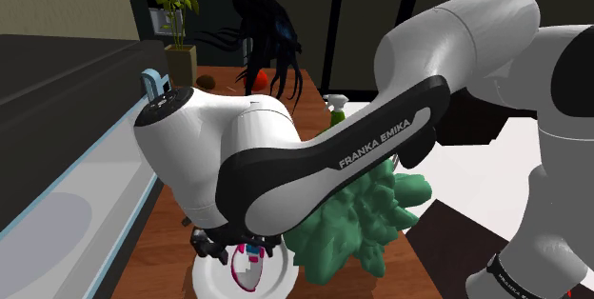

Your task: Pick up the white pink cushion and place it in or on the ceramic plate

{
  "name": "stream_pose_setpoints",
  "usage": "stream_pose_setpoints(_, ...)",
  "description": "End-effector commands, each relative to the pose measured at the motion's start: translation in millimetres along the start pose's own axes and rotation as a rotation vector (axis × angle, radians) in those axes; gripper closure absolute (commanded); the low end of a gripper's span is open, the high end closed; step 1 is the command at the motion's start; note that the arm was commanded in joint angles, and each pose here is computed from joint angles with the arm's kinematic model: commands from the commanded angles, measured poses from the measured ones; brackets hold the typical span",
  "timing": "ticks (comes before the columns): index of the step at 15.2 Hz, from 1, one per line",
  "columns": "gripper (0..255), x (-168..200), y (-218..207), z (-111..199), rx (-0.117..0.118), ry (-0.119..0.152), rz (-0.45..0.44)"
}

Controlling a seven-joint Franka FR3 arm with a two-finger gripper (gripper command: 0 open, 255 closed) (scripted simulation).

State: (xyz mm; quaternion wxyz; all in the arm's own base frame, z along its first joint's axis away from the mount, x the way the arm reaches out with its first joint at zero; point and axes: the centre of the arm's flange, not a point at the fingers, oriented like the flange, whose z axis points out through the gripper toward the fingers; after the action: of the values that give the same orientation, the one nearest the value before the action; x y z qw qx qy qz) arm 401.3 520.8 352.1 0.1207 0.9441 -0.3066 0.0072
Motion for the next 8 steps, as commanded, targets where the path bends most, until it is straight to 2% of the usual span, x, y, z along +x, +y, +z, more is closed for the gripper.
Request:
stream_pose_setpoints(1, 0, 0.0, 0.0, 0.0, 0.000, 0.000, 0.000)
stream_pose_setpoints(3, 0, 0.0, 0.0, 0.0, 0.000, 0.000, 0.000)
stream_pose_setpoints(7, 0, 0.0, 0.0, -50.0, 0.000, 0.000, 0.000)
stream_pose_setpoints(8, 0, 0.0, 0.0, -50.0, 0.000, 0.000, 0.000)
